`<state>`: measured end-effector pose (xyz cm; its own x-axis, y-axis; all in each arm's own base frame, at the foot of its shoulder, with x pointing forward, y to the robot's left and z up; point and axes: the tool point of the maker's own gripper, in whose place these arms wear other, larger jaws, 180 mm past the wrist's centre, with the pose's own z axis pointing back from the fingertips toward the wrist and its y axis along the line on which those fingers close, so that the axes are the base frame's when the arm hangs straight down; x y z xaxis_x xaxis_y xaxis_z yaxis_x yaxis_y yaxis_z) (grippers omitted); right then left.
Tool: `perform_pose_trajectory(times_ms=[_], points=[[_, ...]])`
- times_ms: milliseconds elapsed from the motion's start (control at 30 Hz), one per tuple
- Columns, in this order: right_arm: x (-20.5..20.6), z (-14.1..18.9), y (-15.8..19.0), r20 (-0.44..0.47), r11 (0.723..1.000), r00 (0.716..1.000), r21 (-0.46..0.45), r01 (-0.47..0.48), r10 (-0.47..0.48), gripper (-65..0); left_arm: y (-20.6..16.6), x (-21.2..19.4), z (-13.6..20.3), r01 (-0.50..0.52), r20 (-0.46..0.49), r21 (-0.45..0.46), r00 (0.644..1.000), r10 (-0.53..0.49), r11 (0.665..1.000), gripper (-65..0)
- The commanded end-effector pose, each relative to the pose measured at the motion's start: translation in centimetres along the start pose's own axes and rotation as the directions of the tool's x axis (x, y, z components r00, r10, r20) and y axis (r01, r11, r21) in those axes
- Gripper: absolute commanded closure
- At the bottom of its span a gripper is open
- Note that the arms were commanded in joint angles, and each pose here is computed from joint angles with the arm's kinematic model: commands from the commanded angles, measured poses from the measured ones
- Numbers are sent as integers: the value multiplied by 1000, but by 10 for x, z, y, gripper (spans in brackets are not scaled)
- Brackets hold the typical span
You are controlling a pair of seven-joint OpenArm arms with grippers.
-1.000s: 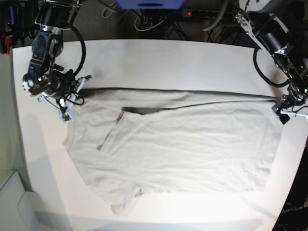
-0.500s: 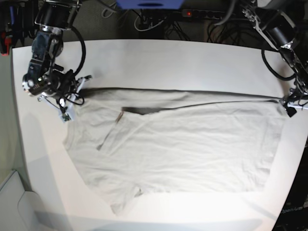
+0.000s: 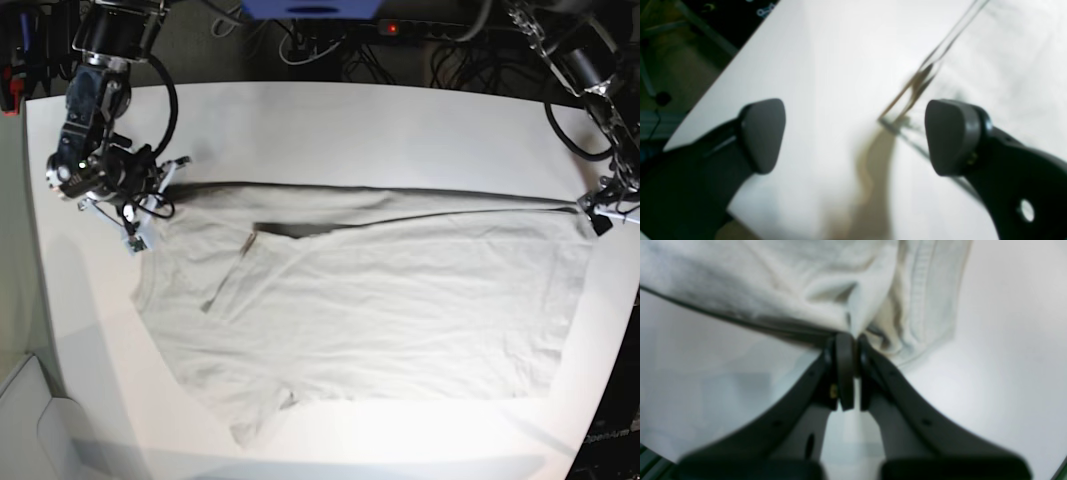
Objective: Layout the t-shirt on the table in an organized manner, then fold the t-shirt properly
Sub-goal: 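Hold the folded edge with the right gripper while the left gripper adjusts, then reposition the left gripper along the fold end and grasp it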
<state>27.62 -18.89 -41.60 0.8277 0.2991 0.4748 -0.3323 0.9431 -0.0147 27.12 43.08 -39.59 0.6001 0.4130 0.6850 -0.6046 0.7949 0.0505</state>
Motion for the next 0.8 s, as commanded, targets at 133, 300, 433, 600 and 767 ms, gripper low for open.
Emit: perform_pose_trajectory(times_ms=[133, 300, 433, 600, 767], points=[[14, 5, -4, 43, 1000, 999, -6, -20, 20, 0, 4, 23, 3, -6, 61, 10, 998, 5, 1000, -650], [14, 5, -4, 43, 1000, 999, -6, -20, 20, 0, 8, 24, 4, 5, 60, 28, 998, -6, 1000, -650], [14, 5, -4, 43, 1000, 999, -6, -20, 20, 0, 22, 21, 5, 12, 54, 84, 998, -16, 996, -650], [14, 5, -4, 44, 1000, 999, -7, -20, 21, 0, 24, 24, -1, -12, 44, 99, 999, 8, 995, -650], [14, 5, -4, 44, 1000, 999, -7, -20, 21, 0, 22, 18, -4, -16, 27, 90, 1000, 14, 996, -650]])
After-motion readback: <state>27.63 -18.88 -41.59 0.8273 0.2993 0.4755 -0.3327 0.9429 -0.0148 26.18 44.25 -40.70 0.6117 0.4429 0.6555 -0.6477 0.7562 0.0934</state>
